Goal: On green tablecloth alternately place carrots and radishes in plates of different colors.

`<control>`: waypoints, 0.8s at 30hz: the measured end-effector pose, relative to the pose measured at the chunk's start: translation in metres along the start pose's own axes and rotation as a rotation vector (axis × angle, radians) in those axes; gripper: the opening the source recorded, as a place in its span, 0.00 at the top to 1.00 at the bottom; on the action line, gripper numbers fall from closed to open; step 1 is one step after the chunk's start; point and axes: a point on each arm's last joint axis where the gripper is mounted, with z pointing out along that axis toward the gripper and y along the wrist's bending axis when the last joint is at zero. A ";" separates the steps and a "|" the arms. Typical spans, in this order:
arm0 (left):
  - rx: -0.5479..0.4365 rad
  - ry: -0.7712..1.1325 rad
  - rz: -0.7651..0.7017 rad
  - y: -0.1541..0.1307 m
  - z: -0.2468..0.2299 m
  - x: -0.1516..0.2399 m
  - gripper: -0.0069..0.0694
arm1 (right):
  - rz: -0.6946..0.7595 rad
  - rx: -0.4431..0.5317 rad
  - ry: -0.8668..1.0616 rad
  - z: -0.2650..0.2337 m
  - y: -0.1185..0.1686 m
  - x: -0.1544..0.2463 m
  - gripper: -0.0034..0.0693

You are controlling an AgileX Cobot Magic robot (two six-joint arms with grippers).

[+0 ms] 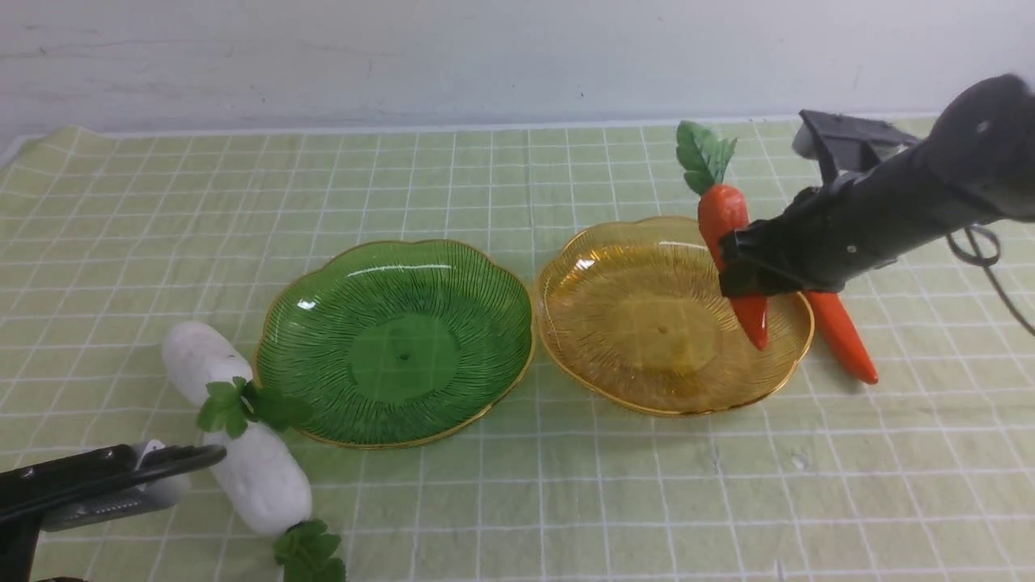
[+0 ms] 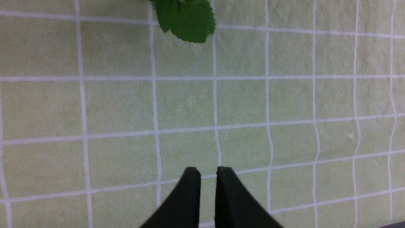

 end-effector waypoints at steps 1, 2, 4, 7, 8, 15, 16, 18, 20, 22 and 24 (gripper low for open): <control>0.000 0.001 0.000 0.000 0.000 0.000 0.82 | 0.004 0.003 0.007 0.007 -0.002 0.001 0.54; 0.000 0.006 0.000 0.000 0.000 0.001 0.80 | 0.003 0.010 0.022 0.015 -0.005 0.003 0.44; -0.001 0.013 0.001 0.000 0.000 0.001 0.79 | -0.008 0.018 0.030 0.017 -0.007 0.004 0.37; -0.001 0.013 0.001 0.000 0.000 0.001 0.78 | -0.049 0.033 0.048 0.015 -0.007 0.002 0.28; -0.001 0.014 0.001 0.000 0.000 0.001 0.78 | -0.070 0.040 0.059 0.013 -0.007 0.000 0.27; -0.001 0.014 0.001 0.000 0.000 0.001 0.78 | -0.140 0.214 0.240 -0.020 -0.039 -0.011 0.28; -0.001 0.014 0.001 0.000 0.000 0.001 0.78 | -0.125 0.254 0.272 -0.024 -0.046 -0.009 0.29; -0.001 0.014 0.001 0.000 0.000 0.001 0.78 | -0.100 0.291 0.301 -0.026 -0.054 -0.006 0.30; 0.000 0.015 0.001 0.000 0.000 0.001 0.78 | -0.082 0.308 0.316 -0.025 -0.058 -0.004 0.31; 0.000 0.015 0.001 0.000 0.000 0.001 0.78 | -0.057 0.320 0.350 -0.017 -0.065 0.000 0.34; 0.000 0.015 0.001 0.000 0.000 0.001 0.78 | -0.051 0.316 0.379 -0.006 -0.068 0.004 0.36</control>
